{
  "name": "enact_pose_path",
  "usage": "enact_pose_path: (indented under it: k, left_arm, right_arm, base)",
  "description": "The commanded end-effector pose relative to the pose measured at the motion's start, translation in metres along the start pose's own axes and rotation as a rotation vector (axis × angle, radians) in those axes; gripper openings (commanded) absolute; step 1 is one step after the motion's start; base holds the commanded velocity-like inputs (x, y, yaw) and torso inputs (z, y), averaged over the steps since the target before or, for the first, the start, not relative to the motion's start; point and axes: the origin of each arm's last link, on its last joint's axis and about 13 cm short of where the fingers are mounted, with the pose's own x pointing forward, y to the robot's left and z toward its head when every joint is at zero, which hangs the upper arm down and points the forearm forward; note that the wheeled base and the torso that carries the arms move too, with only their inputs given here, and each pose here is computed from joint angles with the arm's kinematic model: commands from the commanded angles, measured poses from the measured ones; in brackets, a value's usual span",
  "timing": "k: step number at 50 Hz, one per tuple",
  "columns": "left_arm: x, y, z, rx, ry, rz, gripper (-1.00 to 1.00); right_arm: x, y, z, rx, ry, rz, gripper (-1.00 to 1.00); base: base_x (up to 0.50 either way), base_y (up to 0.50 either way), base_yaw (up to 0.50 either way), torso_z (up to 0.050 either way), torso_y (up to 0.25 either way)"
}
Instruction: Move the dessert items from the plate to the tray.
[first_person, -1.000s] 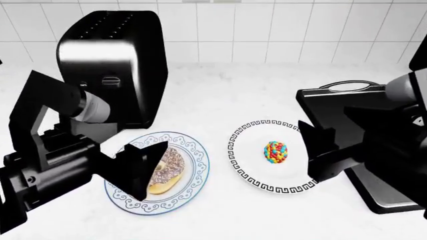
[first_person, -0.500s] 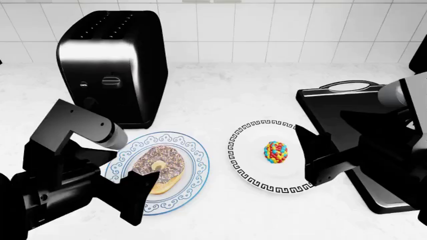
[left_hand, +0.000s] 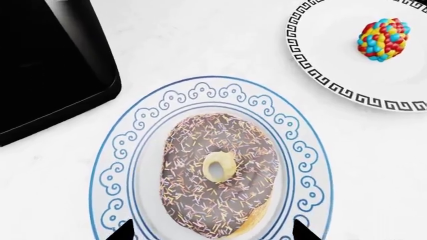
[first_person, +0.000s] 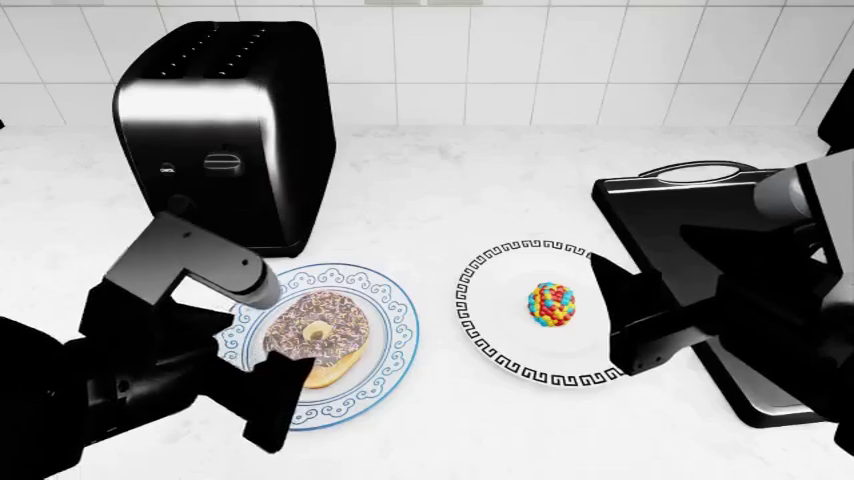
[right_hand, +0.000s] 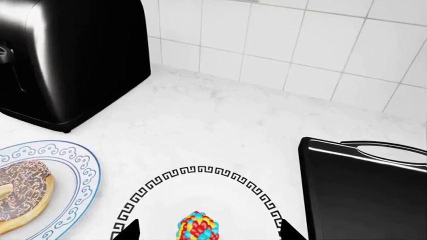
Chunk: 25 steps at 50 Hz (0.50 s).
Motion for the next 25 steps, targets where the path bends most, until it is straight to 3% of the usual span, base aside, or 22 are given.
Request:
enact_pose_path:
  k: [1, 25]
  left_arm:
    - [0.009, 0.007, 0.007, 0.038, 0.026, -0.013, 1.00]
    - [0.025, 0.010, 0.011, 0.050, 0.035, -0.062, 1.00]
  right_arm:
    - [0.001, -0.001, -0.001, 0.001, 0.003, -0.001, 1.00]
    - [0.002, 0.000, -0.003, -0.002, 0.005, 0.002, 1.00]
  base:
    - [0.00, 0.00, 0.00, 0.000, 0.000]
    - [0.00, 0.00, 0.00, 0.000, 0.000]
